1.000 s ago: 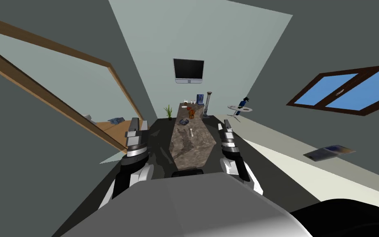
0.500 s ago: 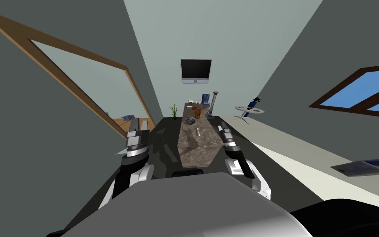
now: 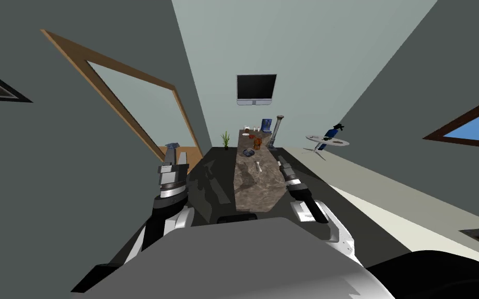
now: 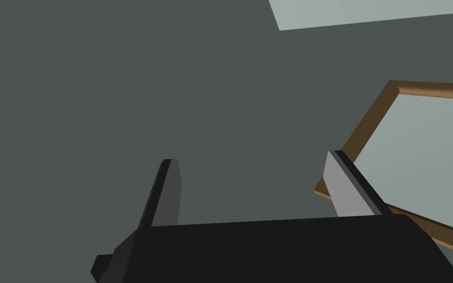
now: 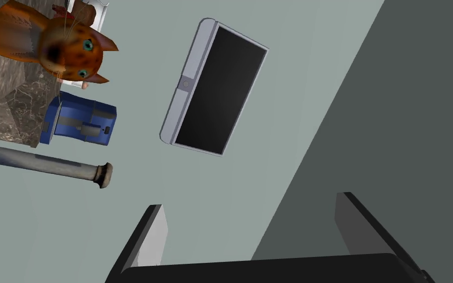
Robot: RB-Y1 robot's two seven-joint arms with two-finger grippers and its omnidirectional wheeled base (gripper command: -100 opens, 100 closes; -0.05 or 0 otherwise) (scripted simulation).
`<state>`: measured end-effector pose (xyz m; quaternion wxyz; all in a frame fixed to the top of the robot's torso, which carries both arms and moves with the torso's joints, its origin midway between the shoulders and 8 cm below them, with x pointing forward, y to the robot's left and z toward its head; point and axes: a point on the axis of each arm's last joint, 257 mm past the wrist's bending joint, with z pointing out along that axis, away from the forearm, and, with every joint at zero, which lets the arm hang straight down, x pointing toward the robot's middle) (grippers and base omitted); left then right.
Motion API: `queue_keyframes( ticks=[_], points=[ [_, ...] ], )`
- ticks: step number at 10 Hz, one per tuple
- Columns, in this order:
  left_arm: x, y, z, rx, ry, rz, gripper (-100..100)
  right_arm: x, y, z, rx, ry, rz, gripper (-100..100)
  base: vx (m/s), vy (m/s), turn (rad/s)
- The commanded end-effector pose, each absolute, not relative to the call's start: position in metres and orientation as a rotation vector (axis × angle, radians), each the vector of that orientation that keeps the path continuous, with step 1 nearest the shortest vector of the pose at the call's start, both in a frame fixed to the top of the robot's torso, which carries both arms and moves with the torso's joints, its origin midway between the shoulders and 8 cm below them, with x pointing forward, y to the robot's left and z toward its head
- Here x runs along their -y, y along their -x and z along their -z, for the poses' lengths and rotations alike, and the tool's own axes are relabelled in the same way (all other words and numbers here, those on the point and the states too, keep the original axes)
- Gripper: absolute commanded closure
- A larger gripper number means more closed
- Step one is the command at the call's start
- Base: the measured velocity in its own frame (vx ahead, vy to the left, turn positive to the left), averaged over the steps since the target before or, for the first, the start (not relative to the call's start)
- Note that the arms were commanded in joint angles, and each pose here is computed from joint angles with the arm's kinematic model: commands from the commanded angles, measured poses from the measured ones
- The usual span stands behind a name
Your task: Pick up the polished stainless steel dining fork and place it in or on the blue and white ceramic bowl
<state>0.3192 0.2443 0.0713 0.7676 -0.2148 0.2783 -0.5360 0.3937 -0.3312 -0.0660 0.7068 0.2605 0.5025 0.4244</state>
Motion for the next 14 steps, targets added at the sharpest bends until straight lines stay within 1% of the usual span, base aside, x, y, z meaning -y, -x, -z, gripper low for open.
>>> queue_keyframes(
  ticks=[1, 3, 4, 6, 7, 10, 11, 14],
  points=[
    [-0.244, -0.319, -0.071, -0.604, 0.466, 1.164, 0, 0.348, -0.4, 0.081, -1.189, -0.572, -0.861, -100, -0.024, 0.206, 0.257],
    [-0.244, -0.319, -0.071, -0.604, 0.466, 1.164, 0, 0.372, -0.405, 0.1, -1.28, -0.56, -0.75, -100, -0.005, 0.219, 0.272],
    [-0.244, -0.319, -0.071, -0.604, 0.466, 1.164, 0, 0.372, -0.406, 0.099, -1.288, -0.549, -0.746, -100, -0.008, 0.139, 0.056],
    [-0.244, -0.319, -0.071, -0.604, 0.466, 1.164, 0, 0.398, -0.409, 0.118, -1.374, -0.54, -0.632, -100, -0.02, 0.139, 0.205],
    [-0.244, -0.319, -0.071, -0.604, 0.466, 1.164, 0, 0.398, -0.409, 0.117, -1.377, -0.536, -0.631, -100, 0.004, 0.115, 0.06],
    [-0.244, -0.319, -0.071, -0.604, 0.466, 1.163, 0, 0.441, -0.41, 0.147, -1.499, -0.536, -0.463, -100, 0.028, 0.14, 0.189],
    [-0.244, -0.319, -0.071, -0.604, 0.466, 1.163, 0, 0.441, -0.411, 0.146, -1.504, -0.525, -0.459, -100, 0.039, 0.109, 0.033],
    [-0.244, -0.319, -0.071, -0.604, 0.466, 1.163, 0, 0.487, -0.406, 0.176, -1.63, -0.525, -0.294, -100, 0.069, 0.097, 0.133]
  ],
)
